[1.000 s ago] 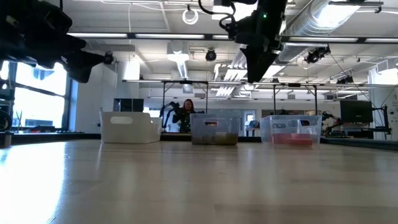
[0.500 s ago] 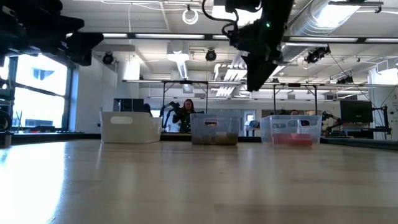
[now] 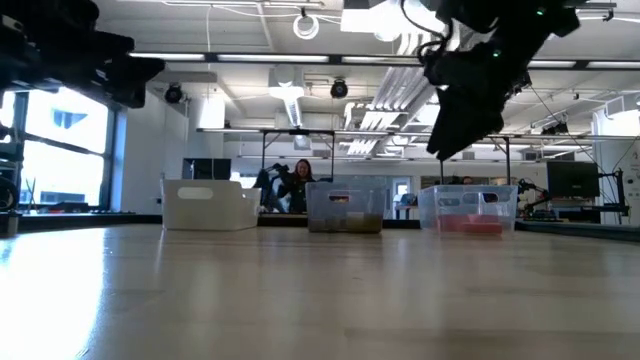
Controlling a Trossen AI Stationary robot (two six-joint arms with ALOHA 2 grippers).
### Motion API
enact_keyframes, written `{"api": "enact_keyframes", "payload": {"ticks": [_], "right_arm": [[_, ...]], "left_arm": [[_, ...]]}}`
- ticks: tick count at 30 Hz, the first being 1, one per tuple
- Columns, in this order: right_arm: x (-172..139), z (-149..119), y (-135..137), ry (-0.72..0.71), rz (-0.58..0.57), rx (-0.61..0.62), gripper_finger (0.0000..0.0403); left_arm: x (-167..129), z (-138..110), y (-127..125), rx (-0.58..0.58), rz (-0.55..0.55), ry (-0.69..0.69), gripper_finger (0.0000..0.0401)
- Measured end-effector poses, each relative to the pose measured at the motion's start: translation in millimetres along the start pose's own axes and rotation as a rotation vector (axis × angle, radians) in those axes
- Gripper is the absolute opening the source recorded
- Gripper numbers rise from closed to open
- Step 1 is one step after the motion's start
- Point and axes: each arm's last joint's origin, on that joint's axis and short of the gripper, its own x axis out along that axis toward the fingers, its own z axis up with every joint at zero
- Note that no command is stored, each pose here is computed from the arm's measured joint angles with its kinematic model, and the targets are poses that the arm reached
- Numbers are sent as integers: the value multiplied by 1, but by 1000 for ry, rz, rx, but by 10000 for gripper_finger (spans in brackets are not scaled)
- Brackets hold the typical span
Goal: Sort & place blocks by color
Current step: Return to Home Position
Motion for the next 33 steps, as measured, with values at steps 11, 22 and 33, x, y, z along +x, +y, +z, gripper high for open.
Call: {"api": "enact_keyframes", "payload": {"ticks": [11, 22, 33], "right_arm": [[-11, -49, -28, -356, 225, 11, 204], [-18, -85, -42, -591, 505, -64, 204], [-21, -106, -55, -701, 536, -73, 204]], "left_arm": [[0, -5, 0, -11, -1, 51, 225], [0, -5, 0, 11, 0, 51, 225], [0, -5, 0, 11, -1, 51, 225]]}}
